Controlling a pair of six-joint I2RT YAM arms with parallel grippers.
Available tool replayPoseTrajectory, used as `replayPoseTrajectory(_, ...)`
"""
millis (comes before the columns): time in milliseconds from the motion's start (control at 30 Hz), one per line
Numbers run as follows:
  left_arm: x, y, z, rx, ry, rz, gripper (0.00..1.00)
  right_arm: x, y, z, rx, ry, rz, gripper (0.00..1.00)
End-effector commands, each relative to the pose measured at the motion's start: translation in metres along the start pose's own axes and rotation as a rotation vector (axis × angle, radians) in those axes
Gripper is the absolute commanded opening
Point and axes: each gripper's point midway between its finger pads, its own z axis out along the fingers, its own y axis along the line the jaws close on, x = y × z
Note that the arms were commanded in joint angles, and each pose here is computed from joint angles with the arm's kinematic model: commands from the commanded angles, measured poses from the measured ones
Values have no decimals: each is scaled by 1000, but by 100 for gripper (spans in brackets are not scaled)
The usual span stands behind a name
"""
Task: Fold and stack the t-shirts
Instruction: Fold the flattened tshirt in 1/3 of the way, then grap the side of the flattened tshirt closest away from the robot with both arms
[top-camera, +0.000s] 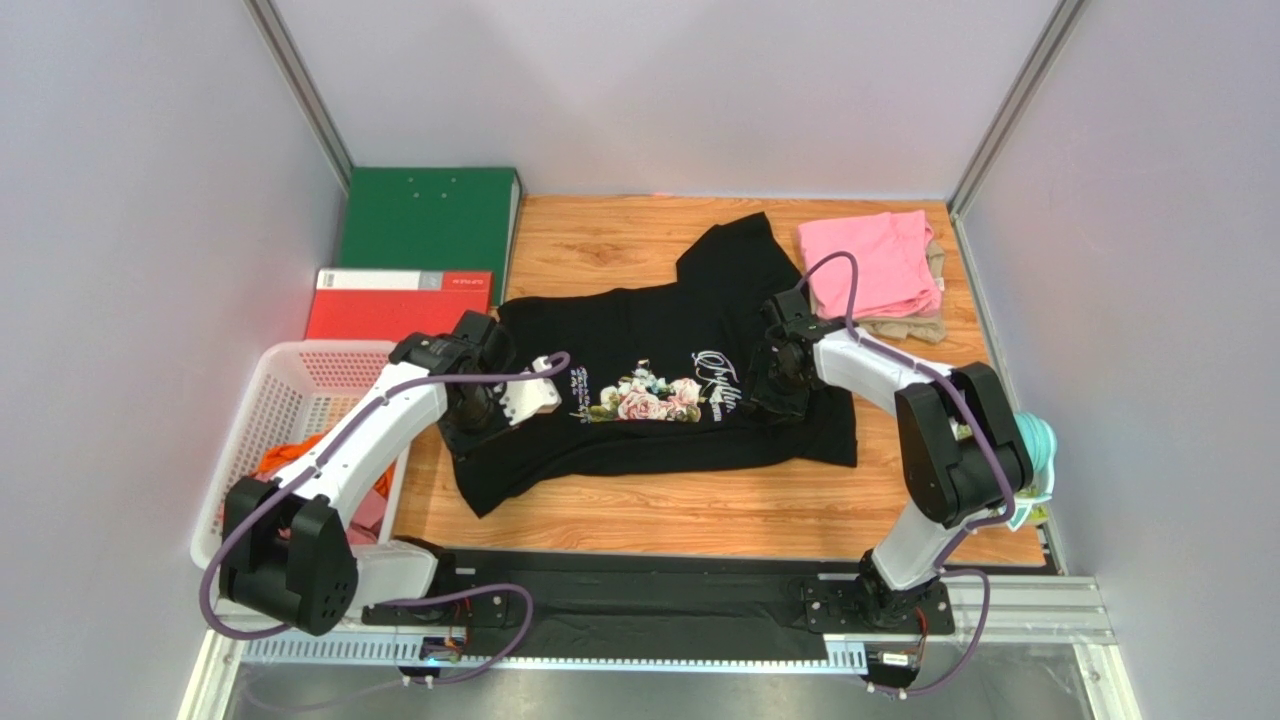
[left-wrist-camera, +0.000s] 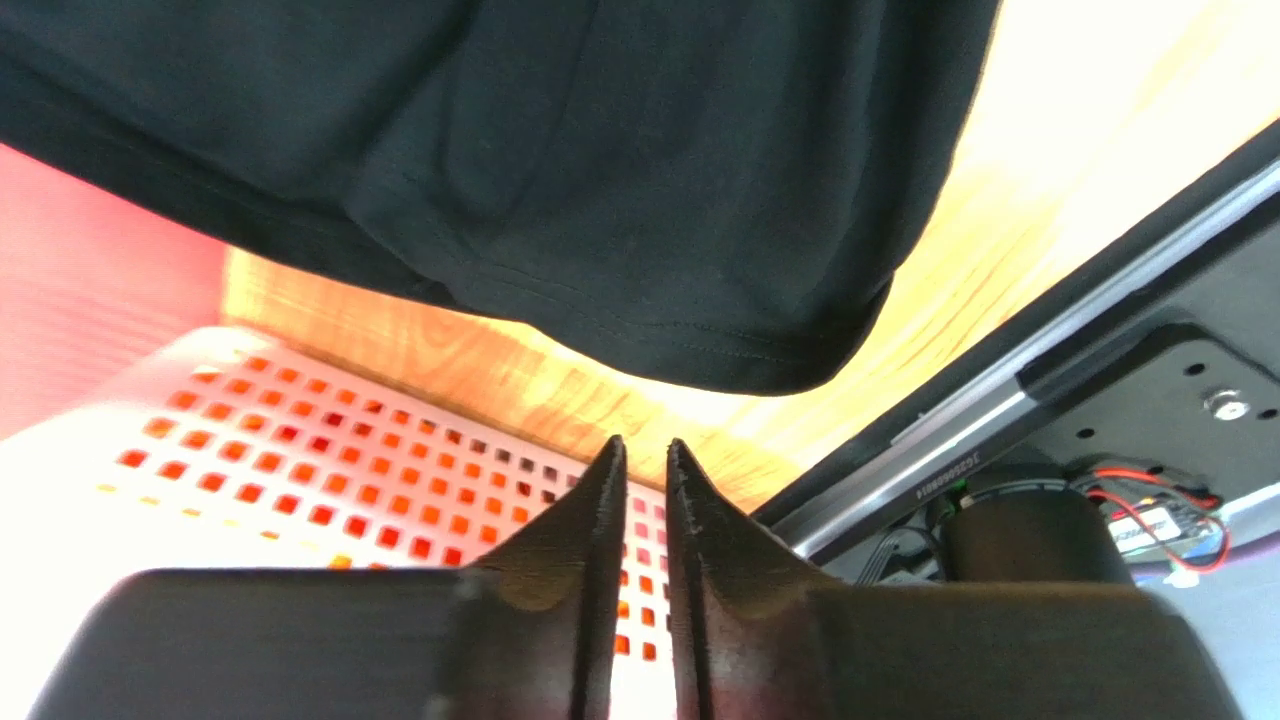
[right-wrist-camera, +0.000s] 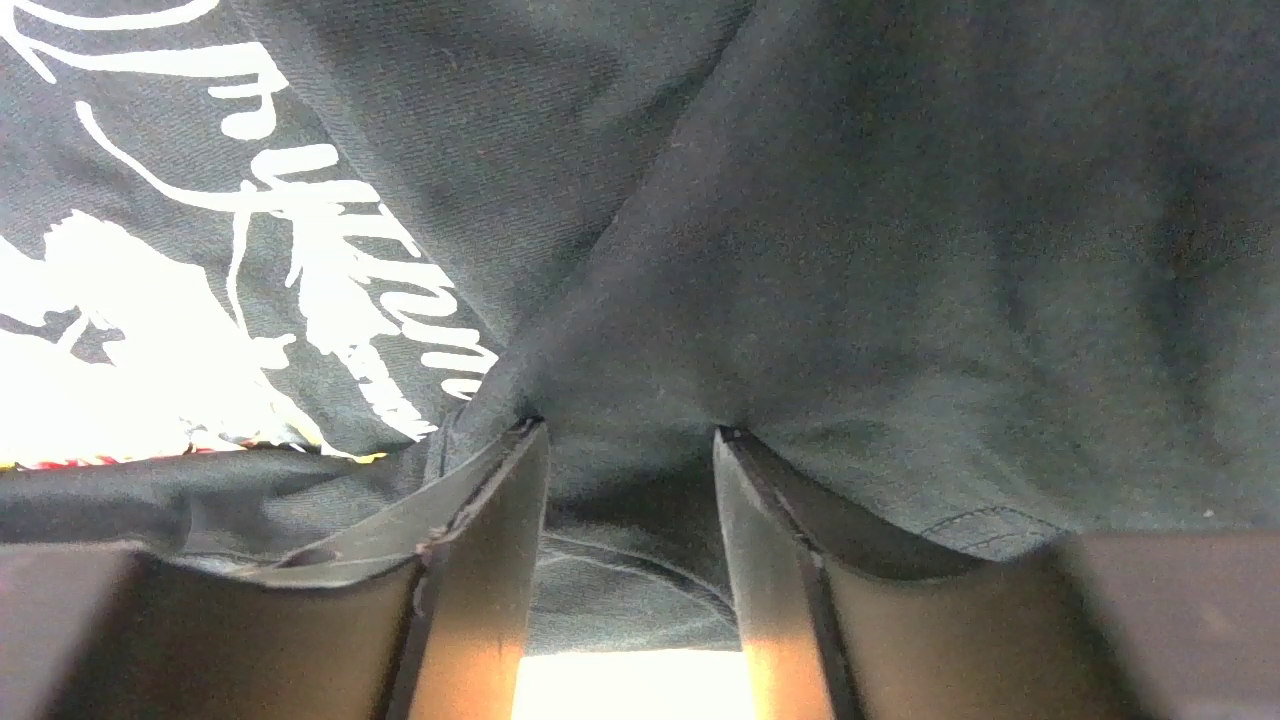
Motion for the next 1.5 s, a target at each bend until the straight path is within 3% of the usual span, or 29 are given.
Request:
replayPoseTrajectory(0, 15, 4, 16, 4, 51, -53, 31, -20, -16, -6, 65, -97, 2, 57)
replayPoseTrajectory(33, 12, 8, 18, 2, 31, -93, 41, -26, -22, -10, 74, -113, 20, 59)
replayPoseTrajectory(100, 8, 20, 21, 25, 14, -174, 47, -32, -32, -17, 106, -133, 36, 63)
replayPoseTrajectory(167, 6, 34, 20, 26, 5, -242, 47, -40, -46, -26, 147, -153, 63, 62)
replayPoseTrajectory(400, -3, 36, 34, 65, -16, -277, 46, -36, -60, -34, 134, -156, 100, 53)
replayPoseTrajectory(733, -6, 44, 44, 48, -16, -294, 46, -9, -83, -52, 180, -170, 121, 56)
replayPoseTrajectory(1000, -14, 51, 44, 46, -35, -300, 46, 13, -96, -41, 202, -136, 139, 58)
replayPoseTrajectory(1233, -12, 49, 43, 43, -31, -300, 46, -6, -90, -27, 204, -115, 135, 57)
replayPoseTrajectory(1467, -6, 44, 39, 29, -32, -285, 46, -54, -82, -88, 158, -289, 149, 57)
